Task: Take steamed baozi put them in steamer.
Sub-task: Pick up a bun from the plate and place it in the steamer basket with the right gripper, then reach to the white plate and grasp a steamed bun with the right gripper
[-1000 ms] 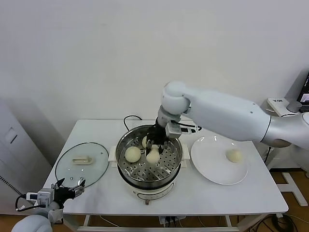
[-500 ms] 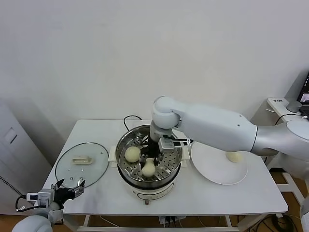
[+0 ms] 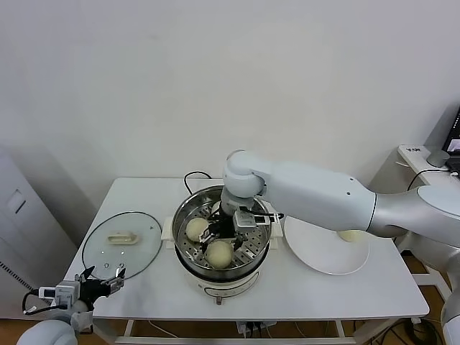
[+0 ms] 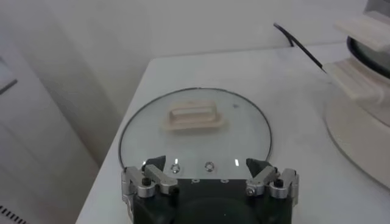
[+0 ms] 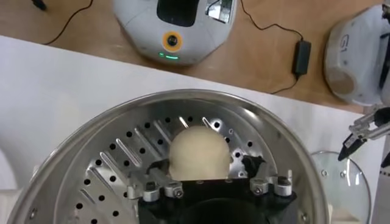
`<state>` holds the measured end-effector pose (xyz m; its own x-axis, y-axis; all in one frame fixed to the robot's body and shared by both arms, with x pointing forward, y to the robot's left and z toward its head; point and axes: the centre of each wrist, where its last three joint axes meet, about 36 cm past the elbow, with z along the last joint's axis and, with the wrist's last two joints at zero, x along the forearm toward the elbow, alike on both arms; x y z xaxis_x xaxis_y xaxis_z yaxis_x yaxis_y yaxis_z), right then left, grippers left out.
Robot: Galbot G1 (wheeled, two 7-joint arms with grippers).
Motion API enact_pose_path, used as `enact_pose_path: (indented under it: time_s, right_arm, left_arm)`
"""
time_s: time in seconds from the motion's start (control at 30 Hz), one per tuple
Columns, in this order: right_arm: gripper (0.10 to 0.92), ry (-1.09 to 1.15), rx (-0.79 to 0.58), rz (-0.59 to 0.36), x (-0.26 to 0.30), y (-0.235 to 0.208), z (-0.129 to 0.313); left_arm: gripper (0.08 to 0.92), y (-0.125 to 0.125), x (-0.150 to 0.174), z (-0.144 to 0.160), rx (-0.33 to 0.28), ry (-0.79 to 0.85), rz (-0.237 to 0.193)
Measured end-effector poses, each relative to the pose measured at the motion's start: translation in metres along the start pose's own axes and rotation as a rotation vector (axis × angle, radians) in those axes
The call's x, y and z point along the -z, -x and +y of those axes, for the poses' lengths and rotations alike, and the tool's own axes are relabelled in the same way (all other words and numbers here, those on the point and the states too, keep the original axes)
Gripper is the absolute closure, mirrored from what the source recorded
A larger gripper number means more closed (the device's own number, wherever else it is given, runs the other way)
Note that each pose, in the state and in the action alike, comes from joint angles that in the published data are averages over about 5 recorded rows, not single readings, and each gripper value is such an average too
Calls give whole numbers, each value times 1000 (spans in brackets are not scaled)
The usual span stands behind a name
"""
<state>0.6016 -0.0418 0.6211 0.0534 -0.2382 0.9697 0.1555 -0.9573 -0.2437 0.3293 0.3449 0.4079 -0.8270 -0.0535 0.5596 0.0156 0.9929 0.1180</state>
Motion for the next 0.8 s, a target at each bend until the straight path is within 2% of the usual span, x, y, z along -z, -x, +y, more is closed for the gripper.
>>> enact_pose_path:
  time_s: [0.17,0.37,0.53,0.8]
  right_arm:
    - [200,79,-3,44,-15,-36,15]
    - [200,265,6,102,-43,-85,57]
    - [200,500,26,143,-65,-113,113]
    - [200,874,39,192,-88,-136,211]
  left_arm:
    - [177,-1,0,1,0,1,-1]
    - [177,-3,3,0,-6,3,-8]
    - [177,-4,4,-2,-10,2,-9]
    - [177,-4,5,-2,-8,2,-8]
